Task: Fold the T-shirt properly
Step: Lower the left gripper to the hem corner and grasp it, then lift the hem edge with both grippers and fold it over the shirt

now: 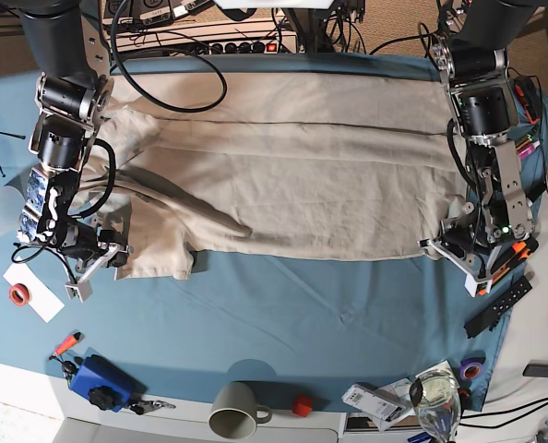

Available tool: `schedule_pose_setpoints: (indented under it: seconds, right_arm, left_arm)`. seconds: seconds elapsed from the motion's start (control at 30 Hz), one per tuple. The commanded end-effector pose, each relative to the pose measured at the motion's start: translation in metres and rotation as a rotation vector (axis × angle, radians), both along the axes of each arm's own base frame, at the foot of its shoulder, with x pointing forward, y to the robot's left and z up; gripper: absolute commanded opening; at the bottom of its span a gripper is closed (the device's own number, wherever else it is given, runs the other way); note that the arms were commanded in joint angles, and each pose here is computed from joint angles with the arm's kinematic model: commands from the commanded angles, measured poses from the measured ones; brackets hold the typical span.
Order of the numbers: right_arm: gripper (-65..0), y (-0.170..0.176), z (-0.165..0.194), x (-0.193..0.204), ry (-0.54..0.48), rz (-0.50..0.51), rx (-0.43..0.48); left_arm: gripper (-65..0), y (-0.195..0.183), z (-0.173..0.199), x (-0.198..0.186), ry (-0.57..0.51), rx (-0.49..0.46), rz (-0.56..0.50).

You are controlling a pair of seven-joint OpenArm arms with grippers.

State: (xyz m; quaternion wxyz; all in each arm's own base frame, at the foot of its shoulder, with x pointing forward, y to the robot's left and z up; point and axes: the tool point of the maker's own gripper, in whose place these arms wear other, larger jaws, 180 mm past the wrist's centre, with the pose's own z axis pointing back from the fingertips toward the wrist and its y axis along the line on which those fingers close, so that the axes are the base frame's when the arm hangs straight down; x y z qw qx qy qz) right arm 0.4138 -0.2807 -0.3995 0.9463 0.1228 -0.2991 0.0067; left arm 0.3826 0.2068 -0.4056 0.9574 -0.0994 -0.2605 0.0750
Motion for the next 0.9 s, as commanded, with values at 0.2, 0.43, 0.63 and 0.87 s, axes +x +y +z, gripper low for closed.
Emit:
schedule_pose_setpoints:
  seconds: [0.2, 0.43, 0.63, 0.87]
  right_arm:
    - [-65.0, -0.016, 0.044, 0.02, -0.095, -0.002, -0.103]
    - [-65.0, -0.017, 0.086, 0.036, -0.214, 0.017, -0.162]
    - [-65.0, -0.012, 0.105, 0.036, -0.235, 0.036, -0.156]
    - [-65.0, -0.022, 0.135, 0.027, -0.247, 0.057, -0.133]
  left_arm:
    - [-65.0, 0.001, 0.03, 0.016, 0.007, 0.005, -0.037]
    - [-65.0, 0.023, 0.054, 0.026, 0.01, 0.041, -0.031]
    - [-65.0, 0.031, 0.061, 0.024, 0.021, 0.014, -0.023]
    - [-65.0, 0.022, 0.059, 0.019, 0.034, -0.017, -0.077]
